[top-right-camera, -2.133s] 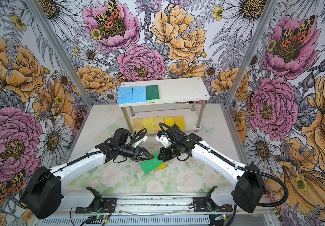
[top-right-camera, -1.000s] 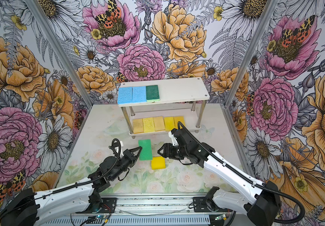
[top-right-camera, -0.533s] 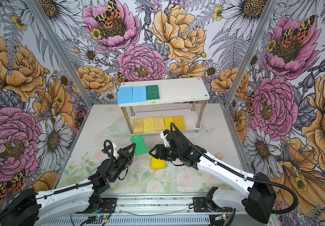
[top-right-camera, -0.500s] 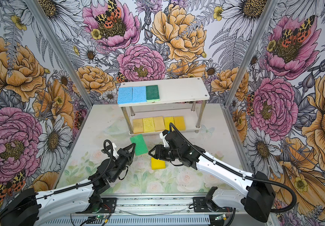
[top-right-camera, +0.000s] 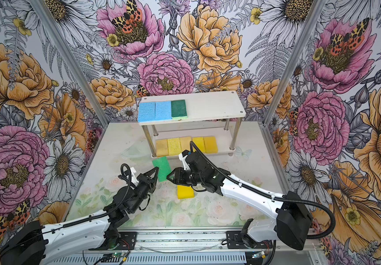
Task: Arrange cleaning sponges on a shelf
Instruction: Pick up the cleaning sponge from the bottom-center of the table.
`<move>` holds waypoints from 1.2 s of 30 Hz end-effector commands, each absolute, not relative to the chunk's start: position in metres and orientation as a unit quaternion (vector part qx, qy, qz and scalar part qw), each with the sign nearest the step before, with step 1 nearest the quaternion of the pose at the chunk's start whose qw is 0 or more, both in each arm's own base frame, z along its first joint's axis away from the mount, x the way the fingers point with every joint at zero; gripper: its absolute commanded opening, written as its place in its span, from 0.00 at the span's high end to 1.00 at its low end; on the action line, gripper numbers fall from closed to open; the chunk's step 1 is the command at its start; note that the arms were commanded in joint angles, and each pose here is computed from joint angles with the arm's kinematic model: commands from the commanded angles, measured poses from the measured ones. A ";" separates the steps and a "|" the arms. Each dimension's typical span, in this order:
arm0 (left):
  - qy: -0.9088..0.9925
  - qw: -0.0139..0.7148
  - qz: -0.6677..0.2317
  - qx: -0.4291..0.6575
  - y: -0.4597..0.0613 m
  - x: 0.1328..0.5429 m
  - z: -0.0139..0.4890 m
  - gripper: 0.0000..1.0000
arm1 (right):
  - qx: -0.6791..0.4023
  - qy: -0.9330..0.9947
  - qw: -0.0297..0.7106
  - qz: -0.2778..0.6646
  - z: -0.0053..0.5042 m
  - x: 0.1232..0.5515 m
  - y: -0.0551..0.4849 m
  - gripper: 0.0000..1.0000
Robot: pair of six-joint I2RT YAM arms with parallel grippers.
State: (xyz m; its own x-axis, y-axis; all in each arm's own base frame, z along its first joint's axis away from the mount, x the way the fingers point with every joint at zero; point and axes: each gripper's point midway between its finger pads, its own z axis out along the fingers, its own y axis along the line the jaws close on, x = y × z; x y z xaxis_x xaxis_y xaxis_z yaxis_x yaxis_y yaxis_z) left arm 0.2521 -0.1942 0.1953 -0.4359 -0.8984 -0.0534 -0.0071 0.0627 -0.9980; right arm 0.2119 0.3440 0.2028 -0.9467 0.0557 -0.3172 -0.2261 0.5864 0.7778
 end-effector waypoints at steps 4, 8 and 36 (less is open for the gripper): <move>0.606 0.381 -0.598 -0.361 -0.196 0.251 0.207 0.90 | -0.032 0.873 0.165 0.458 0.209 0.222 0.353 0.57; 0.608 0.380 -0.598 -0.360 -0.197 0.251 0.206 0.90 | -0.013 0.877 0.169 0.449 0.203 0.226 0.350 0.55; 0.614 0.363 -0.611 -0.342 -0.195 0.258 0.214 0.35 | -0.002 0.868 0.190 0.459 0.216 0.224 0.336 1.00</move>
State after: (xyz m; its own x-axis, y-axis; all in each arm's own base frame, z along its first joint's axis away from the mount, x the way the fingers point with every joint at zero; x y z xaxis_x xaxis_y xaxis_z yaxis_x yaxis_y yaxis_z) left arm 0.2587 -0.1922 0.1975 -0.4596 -0.8877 -0.0262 -0.0089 0.0341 -0.9994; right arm 0.2225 0.3404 0.2040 -0.9428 0.1415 -0.3017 -0.1607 0.6000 0.7837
